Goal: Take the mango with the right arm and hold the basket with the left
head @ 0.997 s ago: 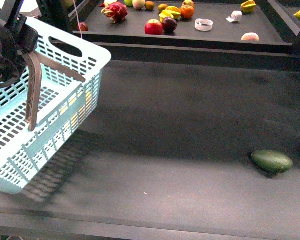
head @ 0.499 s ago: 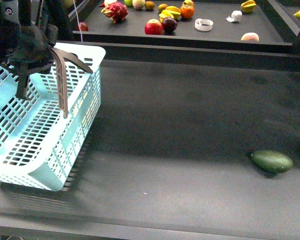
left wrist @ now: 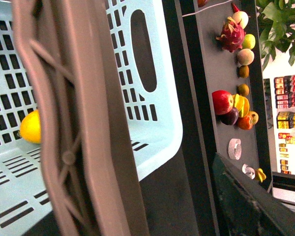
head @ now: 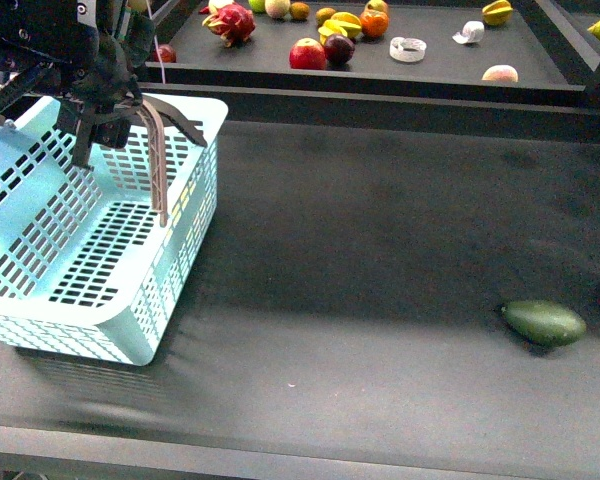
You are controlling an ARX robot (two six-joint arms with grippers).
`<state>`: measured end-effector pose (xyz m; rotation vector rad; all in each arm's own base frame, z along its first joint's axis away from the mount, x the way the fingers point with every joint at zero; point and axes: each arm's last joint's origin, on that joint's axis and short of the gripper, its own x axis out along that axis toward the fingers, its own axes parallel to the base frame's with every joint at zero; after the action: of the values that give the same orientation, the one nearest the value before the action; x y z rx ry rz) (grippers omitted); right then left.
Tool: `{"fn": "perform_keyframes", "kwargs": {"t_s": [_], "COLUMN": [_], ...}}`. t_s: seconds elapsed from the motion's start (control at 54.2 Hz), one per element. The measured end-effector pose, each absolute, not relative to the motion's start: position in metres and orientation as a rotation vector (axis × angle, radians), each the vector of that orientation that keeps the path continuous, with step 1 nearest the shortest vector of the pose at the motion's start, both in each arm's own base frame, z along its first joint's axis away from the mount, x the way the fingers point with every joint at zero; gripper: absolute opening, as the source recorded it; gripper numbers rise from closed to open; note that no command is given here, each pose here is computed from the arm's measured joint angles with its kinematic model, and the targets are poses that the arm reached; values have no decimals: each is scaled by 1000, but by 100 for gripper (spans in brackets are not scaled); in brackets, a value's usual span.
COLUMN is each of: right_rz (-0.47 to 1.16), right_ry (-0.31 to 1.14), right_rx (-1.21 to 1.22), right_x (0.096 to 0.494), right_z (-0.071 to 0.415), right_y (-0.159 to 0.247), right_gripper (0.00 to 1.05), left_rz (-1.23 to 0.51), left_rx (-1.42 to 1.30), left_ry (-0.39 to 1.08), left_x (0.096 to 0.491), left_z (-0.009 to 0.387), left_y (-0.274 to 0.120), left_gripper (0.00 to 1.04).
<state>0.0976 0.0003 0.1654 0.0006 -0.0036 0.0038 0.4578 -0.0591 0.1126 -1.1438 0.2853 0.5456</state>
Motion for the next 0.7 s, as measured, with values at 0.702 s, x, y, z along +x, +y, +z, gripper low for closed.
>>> {"fn": "perform_keyframes", "kwargs": {"t_s": [0.702], "right_rz": [4], "right_ry": [-4], "right_rx": [1], "right_x": [98], "right_z": [165], "right_y": [0], "right_gripper": [96], "left_rz": [526], "left_rx": [-904], "left_ry": [206], "left_x": [238], "left_z": [179], "left_y": [21], "left_gripper": [97]}}
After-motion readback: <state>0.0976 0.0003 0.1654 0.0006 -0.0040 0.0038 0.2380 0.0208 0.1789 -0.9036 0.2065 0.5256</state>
